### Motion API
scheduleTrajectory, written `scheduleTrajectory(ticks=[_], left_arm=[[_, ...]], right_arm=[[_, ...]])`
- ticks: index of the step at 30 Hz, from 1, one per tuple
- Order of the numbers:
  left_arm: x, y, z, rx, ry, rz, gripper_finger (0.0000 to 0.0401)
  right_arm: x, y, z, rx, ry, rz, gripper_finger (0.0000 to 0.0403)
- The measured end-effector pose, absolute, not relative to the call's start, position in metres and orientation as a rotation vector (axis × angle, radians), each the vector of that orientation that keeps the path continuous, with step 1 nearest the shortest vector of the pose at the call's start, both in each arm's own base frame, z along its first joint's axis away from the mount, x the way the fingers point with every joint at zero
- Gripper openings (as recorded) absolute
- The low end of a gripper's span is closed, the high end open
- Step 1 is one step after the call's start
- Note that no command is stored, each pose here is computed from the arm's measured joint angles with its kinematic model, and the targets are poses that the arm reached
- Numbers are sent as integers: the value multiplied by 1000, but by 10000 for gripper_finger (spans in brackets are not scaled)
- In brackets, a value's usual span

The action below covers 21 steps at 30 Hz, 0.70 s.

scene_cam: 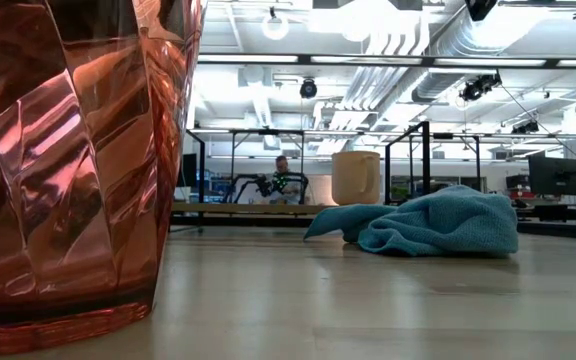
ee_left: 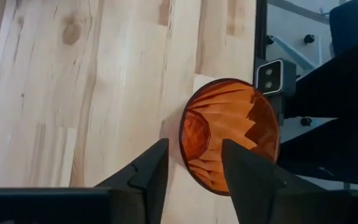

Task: Stack small to large cups/mugs on shelf
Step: Put the red cup on the shelf

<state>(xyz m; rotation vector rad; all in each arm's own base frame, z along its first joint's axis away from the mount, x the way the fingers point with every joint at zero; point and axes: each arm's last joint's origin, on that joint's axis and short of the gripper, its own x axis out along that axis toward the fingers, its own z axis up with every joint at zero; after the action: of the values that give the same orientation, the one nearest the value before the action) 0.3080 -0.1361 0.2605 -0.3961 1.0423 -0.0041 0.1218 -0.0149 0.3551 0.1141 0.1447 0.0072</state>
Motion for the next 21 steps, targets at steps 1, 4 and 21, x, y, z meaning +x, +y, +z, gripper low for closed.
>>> scheduleTrajectory(ticks=[1, 4, 21], left_arm=[[308, -136, 260, -397, 1043, -3, 142], [308, -136, 260, -395, 1039, 2, 144], [309, -135, 260, -431, 1021, 63, 145]], right_arm=[[122, -15, 354, 113, 159, 7, 130], [121, -15, 350, 107, 201, 6, 130], [120, -14, 345, 117, 253, 6, 130]])
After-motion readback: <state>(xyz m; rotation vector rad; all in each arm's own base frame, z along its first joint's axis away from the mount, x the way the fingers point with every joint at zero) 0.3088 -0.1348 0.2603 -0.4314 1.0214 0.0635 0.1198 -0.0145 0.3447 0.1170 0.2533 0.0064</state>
